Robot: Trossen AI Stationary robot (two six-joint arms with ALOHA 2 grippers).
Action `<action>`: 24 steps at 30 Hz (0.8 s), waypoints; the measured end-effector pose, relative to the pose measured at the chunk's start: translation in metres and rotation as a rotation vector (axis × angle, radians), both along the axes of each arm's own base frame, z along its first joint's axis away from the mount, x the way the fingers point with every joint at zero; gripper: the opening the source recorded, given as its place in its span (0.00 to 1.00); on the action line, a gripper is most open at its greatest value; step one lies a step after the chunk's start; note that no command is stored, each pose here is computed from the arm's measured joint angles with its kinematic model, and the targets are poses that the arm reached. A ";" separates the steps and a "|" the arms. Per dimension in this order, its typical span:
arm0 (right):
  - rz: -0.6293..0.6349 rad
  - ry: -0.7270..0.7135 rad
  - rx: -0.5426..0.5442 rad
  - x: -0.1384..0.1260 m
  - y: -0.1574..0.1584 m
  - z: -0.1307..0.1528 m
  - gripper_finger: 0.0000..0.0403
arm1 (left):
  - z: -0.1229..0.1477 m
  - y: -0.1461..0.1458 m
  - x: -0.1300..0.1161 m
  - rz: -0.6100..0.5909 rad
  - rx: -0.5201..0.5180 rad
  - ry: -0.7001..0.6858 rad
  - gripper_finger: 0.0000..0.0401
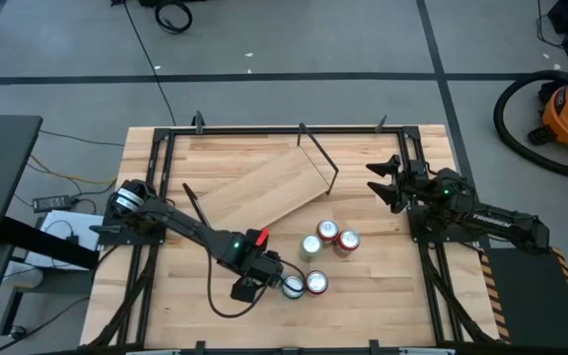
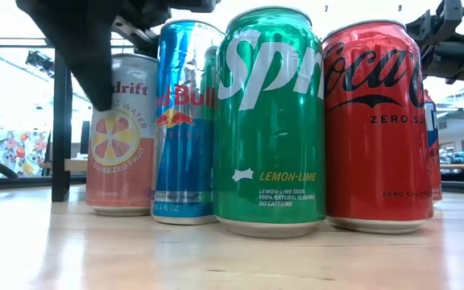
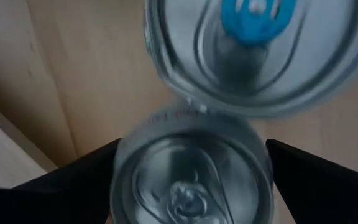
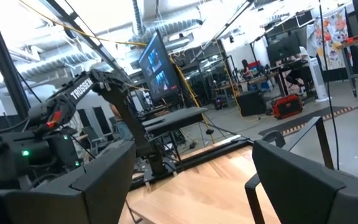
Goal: Place canned beverage on shelf
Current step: Put the orange white soda can on the shelf
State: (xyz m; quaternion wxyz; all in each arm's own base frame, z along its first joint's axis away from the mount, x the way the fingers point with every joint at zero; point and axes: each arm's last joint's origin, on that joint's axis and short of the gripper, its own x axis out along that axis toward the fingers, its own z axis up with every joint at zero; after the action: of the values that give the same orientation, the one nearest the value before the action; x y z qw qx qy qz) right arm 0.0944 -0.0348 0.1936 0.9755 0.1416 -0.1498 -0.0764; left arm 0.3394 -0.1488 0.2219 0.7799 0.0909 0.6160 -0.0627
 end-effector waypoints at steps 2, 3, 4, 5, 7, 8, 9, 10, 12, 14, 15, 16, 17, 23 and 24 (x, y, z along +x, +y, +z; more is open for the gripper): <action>0.000 -0.001 -0.001 0.000 0.000 0.000 0.83 | -0.002 0.001 0.002 0.007 -0.003 -0.003 0.94; 0.000 -0.001 -0.002 0.000 0.000 0.000 0.83 | -0.002 0.002 0.002 0.008 0.000 0.008 0.92; 0.000 0.001 -0.001 0.000 0.000 0.000 0.83 | -0.003 0.002 0.001 0.008 0.001 0.012 0.90; 0.000 0.001 -0.001 0.000 0.000 0.000 0.83 | -0.002 0.002 0.002 0.009 -0.001 0.007 0.88; 0.000 0.000 -0.002 0.000 0.000 0.000 0.83 | -0.002 0.002 0.002 0.009 -0.002 0.006 0.84; 0.000 0.001 -0.001 0.000 0.000 0.000 0.83 | -0.002 0.002 0.002 0.011 -0.003 0.007 0.82; 0.000 0.001 0.000 0.000 0.000 0.000 0.83 | -0.002 0.003 0.002 0.011 -0.006 0.009 0.81; 0.000 0.000 -0.001 0.000 0.000 0.000 0.83 | -0.002 0.003 0.002 0.009 -0.013 0.015 0.79; 0.000 0.000 -0.001 0.000 0.000 0.000 0.83 | -0.002 0.003 0.001 0.011 -0.016 0.023 0.76; 0.000 0.000 -0.001 0.000 0.000 0.000 0.83 | -0.002 0.005 0.001 0.014 -0.015 0.033 0.75; 0.000 0.000 0.000 0.000 0.000 0.000 0.83 | -0.001 0.006 0.000 0.015 -0.013 0.038 0.75; 0.000 0.000 0.000 0.000 0.000 0.000 0.83 | 0.000 0.007 -0.001 0.017 -0.010 0.048 0.76; 0.000 0.000 0.000 0.000 0.000 0.000 0.83 | 0.000 0.008 -0.002 0.021 -0.007 0.059 0.76; 0.000 0.000 0.000 0.000 0.000 0.000 0.83 | 0.001 0.015 -0.003 0.050 -0.007 0.084 0.76; 0.000 -0.001 0.000 0.000 0.000 0.000 0.83 | 0.001 0.016 -0.002 0.056 -0.011 0.084 0.76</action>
State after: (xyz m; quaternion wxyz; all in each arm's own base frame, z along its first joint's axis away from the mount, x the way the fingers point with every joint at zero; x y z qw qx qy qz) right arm 0.0944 -0.0348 0.1936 0.9755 0.1416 -0.1501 -0.0764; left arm 0.3370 -0.1329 0.2231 0.7554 0.0669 0.6501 -0.0480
